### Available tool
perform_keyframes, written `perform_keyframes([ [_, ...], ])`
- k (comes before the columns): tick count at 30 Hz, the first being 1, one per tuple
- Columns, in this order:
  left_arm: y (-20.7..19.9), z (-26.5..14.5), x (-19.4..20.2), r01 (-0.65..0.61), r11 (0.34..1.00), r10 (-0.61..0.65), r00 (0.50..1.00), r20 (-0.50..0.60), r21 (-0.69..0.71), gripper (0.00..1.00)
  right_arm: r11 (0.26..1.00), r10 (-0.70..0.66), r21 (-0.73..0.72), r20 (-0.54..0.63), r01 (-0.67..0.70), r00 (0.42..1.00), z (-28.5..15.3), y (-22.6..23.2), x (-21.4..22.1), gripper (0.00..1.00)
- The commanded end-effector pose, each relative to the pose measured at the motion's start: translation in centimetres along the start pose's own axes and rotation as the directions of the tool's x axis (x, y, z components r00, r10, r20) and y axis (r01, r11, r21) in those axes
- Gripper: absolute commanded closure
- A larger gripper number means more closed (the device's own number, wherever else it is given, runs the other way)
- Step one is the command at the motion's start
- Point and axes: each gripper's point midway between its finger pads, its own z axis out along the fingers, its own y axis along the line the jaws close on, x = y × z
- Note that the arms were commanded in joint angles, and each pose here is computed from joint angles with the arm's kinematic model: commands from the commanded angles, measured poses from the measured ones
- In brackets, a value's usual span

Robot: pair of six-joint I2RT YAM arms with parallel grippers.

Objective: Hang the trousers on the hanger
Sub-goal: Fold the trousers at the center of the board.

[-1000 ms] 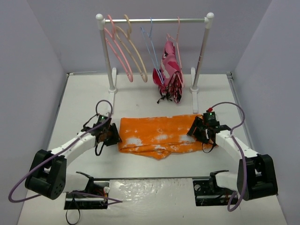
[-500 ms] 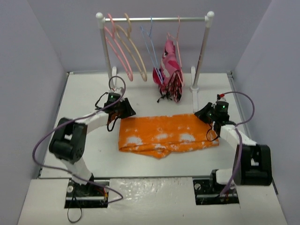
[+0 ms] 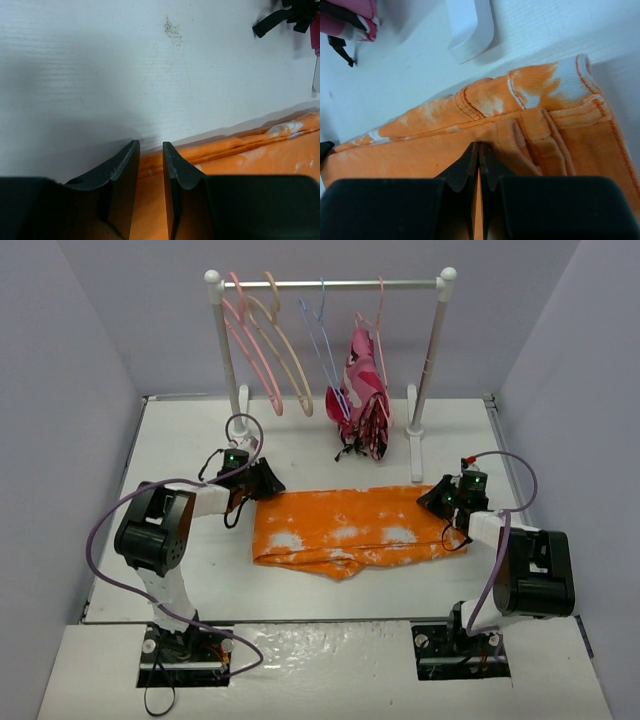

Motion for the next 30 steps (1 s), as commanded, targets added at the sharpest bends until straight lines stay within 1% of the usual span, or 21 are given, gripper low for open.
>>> perform_keyframes([
  [1, -3.3, -4.8, -4.8, -0.142, 0.989, 0.132, 0.977, 0.169, 0.046, 0.75, 0.989, -0.114, -0.081, 0.148, 0.127, 0.982, -2.3, 4.1, -5.4, 1.00],
  [4, -4.1, -6.4, -4.5, -0.158, 0.985, 0.141, 0.972, 0.187, 0.075, 0.76, 0.981, -0.135, -0.118, 0.140, 0.152, 0.981, -2.9, 5.3, -5.5, 1.00],
  [5, -4.0, -6.5, -4.0, -0.157, 0.984, 0.140, 0.974, 0.181, 0.083, 0.79, 0.979, -0.140, -0.130, 0.135, 0.158, 0.981, -3.0, 5.6, -5.3, 1.00],
  [8, -2.5, -5.5, -1.7, -0.131, 0.988, 0.119, 0.984, 0.132, 0.087, 0.99, 0.973, -0.152, -0.157, 0.126, 0.171, 0.980, -3.0, 6.2, -4.6, 1.00],
  [9, -2.2, -5.1, -1.3, -0.124, 0.988, 0.112, 0.986, 0.124, 0.092, 1.00, 0.971, -0.157, -0.163, 0.114, 0.174, 0.981, -2.9, 6.2, -4.0, 1.00],
  [11, -1.0, -3.9, 0.0, -0.091, 0.992, 0.083, 0.992, 0.097, 0.086, 1.00, 0.968, -0.167, -0.173, 0.092, 0.181, 0.982, -2.5, 6.3, -2.9, 1.00],
  [14, 1.5, -2.2, 1.9, -0.048, 0.998, 0.047, 0.997, 0.054, 0.030, 1.00, 0.965, -0.181, -0.180, 0.080, 0.193, 0.980, -2.1, 6.4, -2.0, 1.00],
  [16, 2.8, -1.5, 2.6, -0.016, 1.000, 0.016, 0.999, 0.046, 0.003, 1.00, 0.965, -0.191, -0.168, 0.074, 0.201, 0.979, -1.9, 6.0, -1.5, 1.00],
  [20, 4.3, -1.0, 3.3, 0.015, 0.999, -0.013, 0.999, 0.046, -0.034, 1.00, 0.968, -0.207, -0.132, 0.055, 0.213, 0.977, -1.7, 4.9, -0.8, 1.00],
  [22, 4.3, -1.0, 3.3, 0.010, 0.999, -0.008, 0.999, 0.041, -0.034, 1.00, 0.965, -0.213, -0.146, 0.041, 0.217, 0.976, -1.8, 5.3, -0.6, 1.00],
  [23, 4.2, -1.0, 3.3, 0.005, 0.999, -0.004, 0.999, 0.036, -0.032, 1.00, 0.960, -0.223, -0.167, 0.035, 0.226, 0.974, -2.0, 5.8, -0.5, 1.00],
  [25, 3.9, -1.2, 3.3, 0.001, 0.999, 0.000, 1.000, 0.025, -0.034, 1.00, 0.917, -0.294, -0.277, 0.014, 0.286, 0.956, -2.5, 9.6, 0.6, 1.00],
  [27, 3.6, -1.5, 3.1, 0.002, 0.999, -0.001, 1.000, 0.024, -0.035, 1.00, 0.875, -0.336, -0.366, 0.011, 0.317, 0.942, -3.0, 12.9, 1.7, 1.00],
  [30, 3.4, -2.0, 3.3, 0.017, 0.999, -0.017, 1.000, 0.005, -0.043, 1.00, 0.808, -0.347, -0.507, 0.000, 0.299, 0.938, -3.9, 18.2, 4.2, 1.00],
])
